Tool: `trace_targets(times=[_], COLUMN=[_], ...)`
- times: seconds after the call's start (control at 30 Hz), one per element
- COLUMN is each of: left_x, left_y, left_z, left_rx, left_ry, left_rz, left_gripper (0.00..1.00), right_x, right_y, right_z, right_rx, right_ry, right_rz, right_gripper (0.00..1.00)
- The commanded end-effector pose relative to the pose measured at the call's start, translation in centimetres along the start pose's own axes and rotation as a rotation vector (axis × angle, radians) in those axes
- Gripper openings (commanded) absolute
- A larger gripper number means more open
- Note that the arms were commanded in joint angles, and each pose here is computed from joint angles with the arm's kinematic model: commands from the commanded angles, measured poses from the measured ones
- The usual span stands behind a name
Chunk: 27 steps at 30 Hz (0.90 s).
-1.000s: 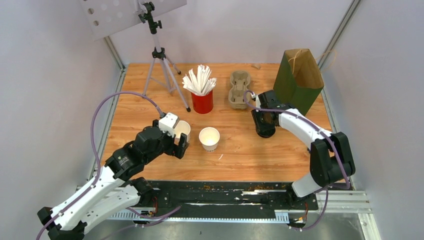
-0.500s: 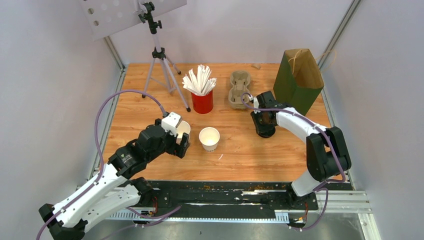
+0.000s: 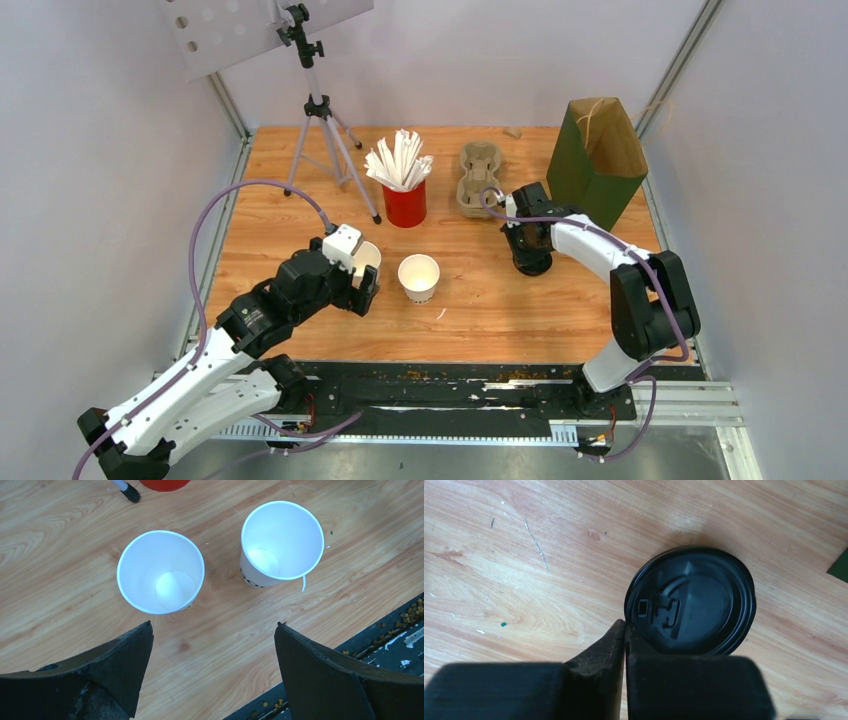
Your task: Pack the takeout coffee
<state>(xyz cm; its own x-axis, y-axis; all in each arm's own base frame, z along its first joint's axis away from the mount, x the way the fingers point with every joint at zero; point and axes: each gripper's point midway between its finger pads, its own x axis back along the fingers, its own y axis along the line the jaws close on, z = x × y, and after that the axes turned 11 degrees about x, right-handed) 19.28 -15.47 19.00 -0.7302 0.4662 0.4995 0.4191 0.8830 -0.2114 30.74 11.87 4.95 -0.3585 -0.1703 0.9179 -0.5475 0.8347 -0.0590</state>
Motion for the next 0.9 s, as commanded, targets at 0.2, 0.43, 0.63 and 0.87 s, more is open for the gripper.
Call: trace_targets(times=[0.2,0.43,0.63,0.87], left_x=[0.6,0.8,0.9,1.0], left_y=[-0.3,-0.4,-0.3,-0.3], left_z=[-1.9,-2.0,-2.0,-2.0], left_rx=[-0.014,-0.008,-0.003,0.003], left_ry=[-0.072,-0.089,-0.093,-0.096], left_rz=[0.015,0.024,0.023,0.025], left_gripper=[0.96,0.96,0.96,0.96], right_x=[2.0,4.6,4.3,2.1], right_y=[-1.0,-0.3,-0.7,-0.5], right_z=[-2.3,-2.8,-2.9,-2.4], right_rx=[0.009,-0.028,-0.014,0.001], right_ry=[-0.072,-0.109,-0.142,-0.083], right_rz=[0.028,0.007,0.032,-0.002], right_gripper=[0.00,0.00,0.16,0.25])
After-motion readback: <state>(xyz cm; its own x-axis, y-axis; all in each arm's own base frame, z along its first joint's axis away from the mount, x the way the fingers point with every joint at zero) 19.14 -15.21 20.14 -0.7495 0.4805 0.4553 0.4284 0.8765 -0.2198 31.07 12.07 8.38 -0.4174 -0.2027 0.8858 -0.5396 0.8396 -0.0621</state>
